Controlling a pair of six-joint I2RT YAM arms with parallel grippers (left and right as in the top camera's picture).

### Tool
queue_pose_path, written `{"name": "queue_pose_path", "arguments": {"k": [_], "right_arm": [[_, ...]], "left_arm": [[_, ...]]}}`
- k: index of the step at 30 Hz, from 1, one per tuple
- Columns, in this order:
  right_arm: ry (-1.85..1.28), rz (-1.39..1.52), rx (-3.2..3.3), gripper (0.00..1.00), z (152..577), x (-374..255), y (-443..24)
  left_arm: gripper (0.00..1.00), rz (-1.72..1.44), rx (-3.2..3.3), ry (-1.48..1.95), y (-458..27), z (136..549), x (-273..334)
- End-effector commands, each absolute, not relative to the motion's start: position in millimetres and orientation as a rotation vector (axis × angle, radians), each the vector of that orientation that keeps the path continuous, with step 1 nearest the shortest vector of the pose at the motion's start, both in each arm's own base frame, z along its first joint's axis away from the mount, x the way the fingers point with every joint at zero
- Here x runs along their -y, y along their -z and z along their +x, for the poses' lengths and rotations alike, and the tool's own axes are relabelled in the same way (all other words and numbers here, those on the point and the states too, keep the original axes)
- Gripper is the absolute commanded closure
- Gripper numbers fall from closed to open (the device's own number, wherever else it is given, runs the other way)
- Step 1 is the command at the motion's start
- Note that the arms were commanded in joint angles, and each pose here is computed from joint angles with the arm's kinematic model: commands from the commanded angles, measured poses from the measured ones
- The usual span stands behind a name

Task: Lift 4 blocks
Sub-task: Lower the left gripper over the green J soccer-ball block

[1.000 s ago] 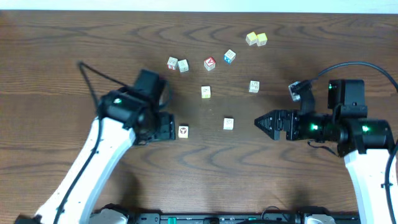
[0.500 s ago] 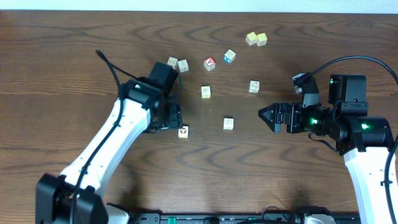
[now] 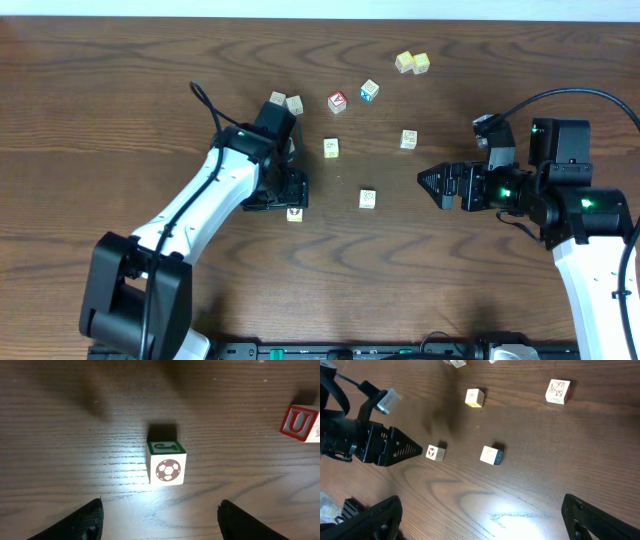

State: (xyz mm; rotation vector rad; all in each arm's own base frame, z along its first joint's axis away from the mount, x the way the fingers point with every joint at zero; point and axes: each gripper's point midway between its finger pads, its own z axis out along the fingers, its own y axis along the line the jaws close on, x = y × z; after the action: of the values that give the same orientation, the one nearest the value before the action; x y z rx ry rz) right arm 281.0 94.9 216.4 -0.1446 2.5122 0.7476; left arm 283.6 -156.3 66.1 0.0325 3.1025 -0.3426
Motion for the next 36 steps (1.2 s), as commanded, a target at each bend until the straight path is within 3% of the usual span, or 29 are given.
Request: {"name": "queue_pose_path", "arguments": {"k": [1, 36], "right_arm": [[-0.736, -0.172, -2.502, 0.01, 283, -96, -220], [-0.738, -0.162, -2.512, 0.01, 282, -96, -219]], "left_arm": [[0.30, 0.086, -3.151, 0.335, -52, 276, 161], [0.32, 0.140, -3.159, 0.222, -1, 274, 162]]}}
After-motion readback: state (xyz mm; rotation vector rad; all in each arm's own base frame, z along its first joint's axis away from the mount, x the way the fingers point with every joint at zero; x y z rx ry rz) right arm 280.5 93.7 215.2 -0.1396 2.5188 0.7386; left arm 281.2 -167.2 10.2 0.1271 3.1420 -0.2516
